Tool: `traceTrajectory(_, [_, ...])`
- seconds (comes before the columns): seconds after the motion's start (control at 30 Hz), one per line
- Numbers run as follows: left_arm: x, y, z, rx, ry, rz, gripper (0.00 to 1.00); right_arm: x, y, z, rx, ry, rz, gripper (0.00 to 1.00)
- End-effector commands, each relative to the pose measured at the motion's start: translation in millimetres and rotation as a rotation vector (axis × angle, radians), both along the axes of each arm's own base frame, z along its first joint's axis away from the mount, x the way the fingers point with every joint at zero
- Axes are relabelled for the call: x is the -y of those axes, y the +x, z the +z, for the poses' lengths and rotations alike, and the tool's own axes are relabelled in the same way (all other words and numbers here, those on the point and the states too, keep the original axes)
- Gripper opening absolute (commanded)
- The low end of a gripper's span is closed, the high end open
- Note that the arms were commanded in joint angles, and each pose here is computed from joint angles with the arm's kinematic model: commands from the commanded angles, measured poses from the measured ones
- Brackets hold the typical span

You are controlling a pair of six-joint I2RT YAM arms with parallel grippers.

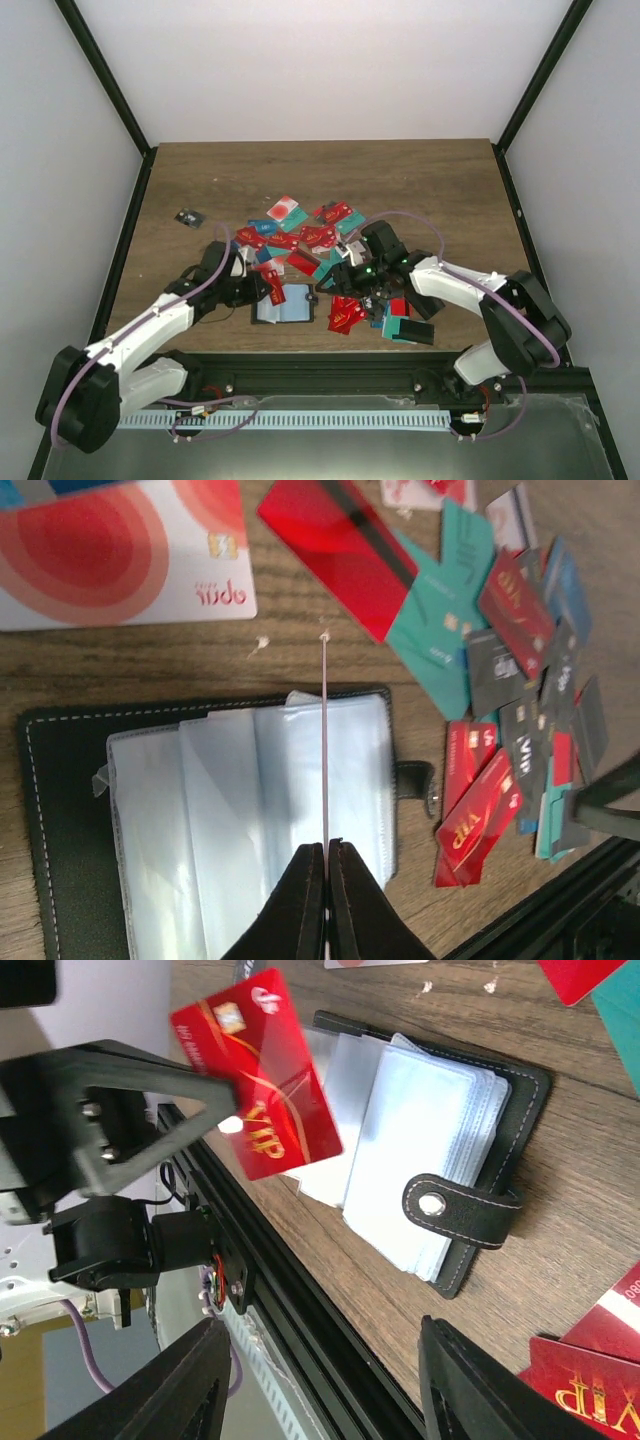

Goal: Put the credit cards into the card holder
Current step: Insert the credit card into the card holder.

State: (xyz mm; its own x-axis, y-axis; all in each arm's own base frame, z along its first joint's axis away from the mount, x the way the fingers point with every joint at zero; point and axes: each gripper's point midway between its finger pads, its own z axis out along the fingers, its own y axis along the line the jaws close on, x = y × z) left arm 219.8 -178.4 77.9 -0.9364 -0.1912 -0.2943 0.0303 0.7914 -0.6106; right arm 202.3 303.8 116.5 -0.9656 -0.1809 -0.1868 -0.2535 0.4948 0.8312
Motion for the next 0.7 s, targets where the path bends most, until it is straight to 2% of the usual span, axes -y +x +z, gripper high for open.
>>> traceTrajectory(0.0, [-8, 1, 17, 0.058, 0.0, 0.032, 0.04, -5, 4, -1, 0.025, 0.004, 0.015, 0.53])
traceTrajectory(0.5, [-7, -10, -11, -0.001, 0.007, -0.009, 0.04, -11, 6, -34, -0.063, -0.012, 0.014, 0.49])
traceTrajectory(0.67, [0, -10, -12, -0.001, -0.032, -0.03, 0.04, -10, 5, -42, -0.079, -0.02, 0.015, 0.48])
